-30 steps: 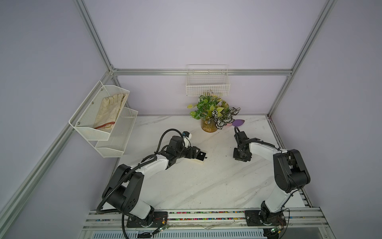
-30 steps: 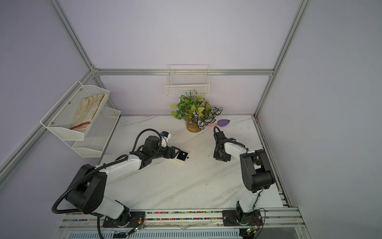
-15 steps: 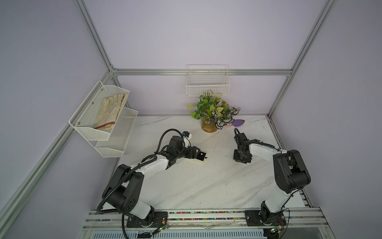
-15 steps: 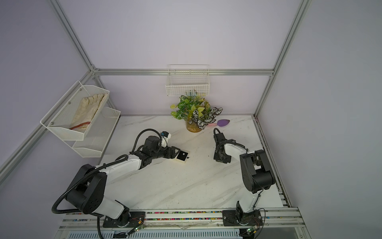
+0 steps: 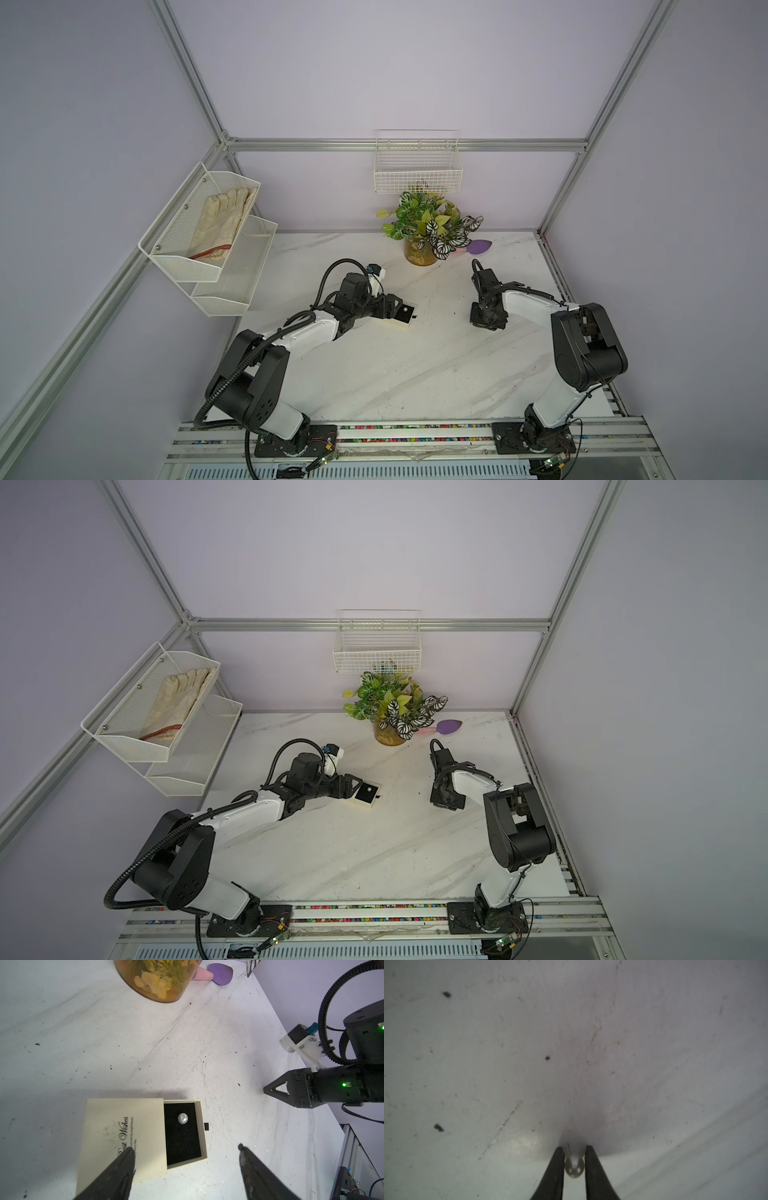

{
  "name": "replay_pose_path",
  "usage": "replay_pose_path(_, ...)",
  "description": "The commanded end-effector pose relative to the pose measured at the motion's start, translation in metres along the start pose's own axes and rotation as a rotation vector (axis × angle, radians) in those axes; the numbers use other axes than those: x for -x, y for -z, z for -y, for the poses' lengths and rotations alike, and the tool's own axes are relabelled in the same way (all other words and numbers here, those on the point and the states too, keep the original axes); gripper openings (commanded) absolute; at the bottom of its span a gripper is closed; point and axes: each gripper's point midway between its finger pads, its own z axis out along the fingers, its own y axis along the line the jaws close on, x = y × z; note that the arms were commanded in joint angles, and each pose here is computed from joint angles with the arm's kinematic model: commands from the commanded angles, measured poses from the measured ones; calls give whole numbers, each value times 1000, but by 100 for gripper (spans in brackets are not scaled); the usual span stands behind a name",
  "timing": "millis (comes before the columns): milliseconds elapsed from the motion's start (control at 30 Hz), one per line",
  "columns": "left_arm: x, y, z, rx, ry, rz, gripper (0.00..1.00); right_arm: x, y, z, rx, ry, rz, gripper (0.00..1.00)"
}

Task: Place the earrings into the drawer-style jewelry box
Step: Move the earring at the center of the board.

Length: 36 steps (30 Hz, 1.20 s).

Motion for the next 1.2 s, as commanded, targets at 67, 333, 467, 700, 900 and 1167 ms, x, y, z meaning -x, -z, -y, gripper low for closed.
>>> replay_pose_path(67, 22, 4, 13, -32, -36, 58, 78, -7, 1, 2, 0, -1, -11, 21)
replay_pose_path(333, 25, 5, 10, -13, -32, 67, 78, -8, -1, -1, 12, 28, -11, 19)
replay_pose_path(467, 31, 14, -1, 24, 0, 101, 78, -15, 4, -19, 69, 115, -10, 19)
replay_pose_path(700, 47, 47, -38, 126, 76, 210, 78, -47, 10, -67, 175, 304, -41, 18)
replay_pose_path(900, 49, 74, -69, 255, 157, 286, 79, -84, 19, -108, 257, 500, -62, 18)
replay_pose_path(1167, 46, 108, -96, 411, 239, 384, 80, -141, 26, -159, 267, 794, -76, 18)
